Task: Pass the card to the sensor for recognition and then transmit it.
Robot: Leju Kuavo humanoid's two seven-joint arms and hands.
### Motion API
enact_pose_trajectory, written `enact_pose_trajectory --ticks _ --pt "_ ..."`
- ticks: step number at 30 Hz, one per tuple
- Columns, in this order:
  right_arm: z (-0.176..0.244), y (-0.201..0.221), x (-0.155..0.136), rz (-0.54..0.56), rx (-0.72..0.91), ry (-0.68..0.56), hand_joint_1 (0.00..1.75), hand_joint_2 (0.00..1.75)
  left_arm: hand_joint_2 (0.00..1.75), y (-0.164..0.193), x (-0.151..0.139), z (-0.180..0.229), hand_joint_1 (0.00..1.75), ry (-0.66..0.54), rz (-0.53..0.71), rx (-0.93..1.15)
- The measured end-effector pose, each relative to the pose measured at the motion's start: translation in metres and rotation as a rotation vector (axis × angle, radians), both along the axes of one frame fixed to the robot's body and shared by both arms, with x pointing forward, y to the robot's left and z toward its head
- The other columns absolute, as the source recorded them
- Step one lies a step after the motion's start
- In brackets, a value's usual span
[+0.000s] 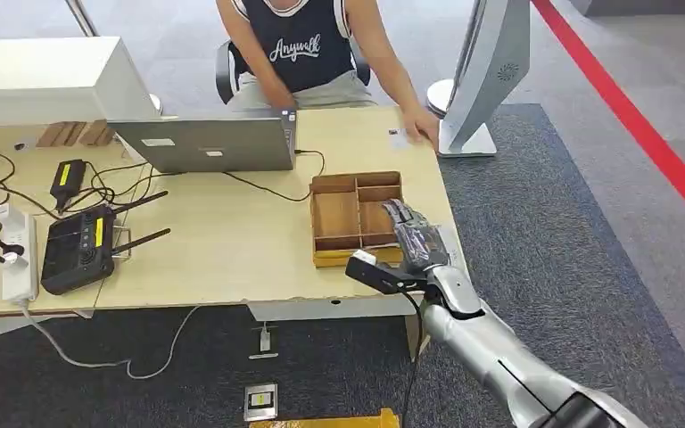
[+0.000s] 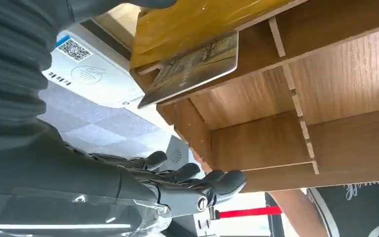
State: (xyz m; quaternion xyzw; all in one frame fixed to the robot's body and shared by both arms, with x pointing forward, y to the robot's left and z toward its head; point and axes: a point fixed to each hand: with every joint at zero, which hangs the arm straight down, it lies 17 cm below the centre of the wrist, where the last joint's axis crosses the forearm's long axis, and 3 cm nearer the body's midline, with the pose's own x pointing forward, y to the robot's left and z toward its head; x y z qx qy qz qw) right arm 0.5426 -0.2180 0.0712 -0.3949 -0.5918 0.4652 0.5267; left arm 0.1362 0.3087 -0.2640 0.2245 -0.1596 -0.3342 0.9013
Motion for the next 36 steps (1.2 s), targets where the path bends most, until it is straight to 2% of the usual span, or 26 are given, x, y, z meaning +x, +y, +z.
enact_pose_trajectory --ticks 4,5,6,7,8,36 --pt "0.0 0.0009 -0.0001 0.001 0.001 0.0 0.0 1.75 1.75 0.0 0.0 0.0 0.0 0.0 0.0 0.0" --pt "0.0 0.0009 -0.0001 0.001 0.001 0.0 0.05 1.75 1.75 -0.0001 0.0001 0.0 0.0 -0.001 0.0 0.0" --pt "0.0 0.0012 -0.0001 0.001 0.002 0.0 1.15 1.75 1.75 0.0 0.0 0.0 0.0 0.0 0.0 0.0" --pt "0.0001 0.0014 -0.0001 0.001 0.002 0.0 1.61 1.75 1.75 0.0 0.0 0.0 0.0 0.0 0.0 0.0" --pt "0.0 0.0015 -0.0002 0.001 0.002 0.0 1.75 1.75 1.75 0.0 0.0 0.0 0.0 0.0 0.0 0.0" --pt "-0.0096 0.0014 -0.003 -0.002 0.01 0.04 1.75 1.75 1.75 -0.0002 -0.0006 -0.0003 0.0 0.003 0.001 -0.001"
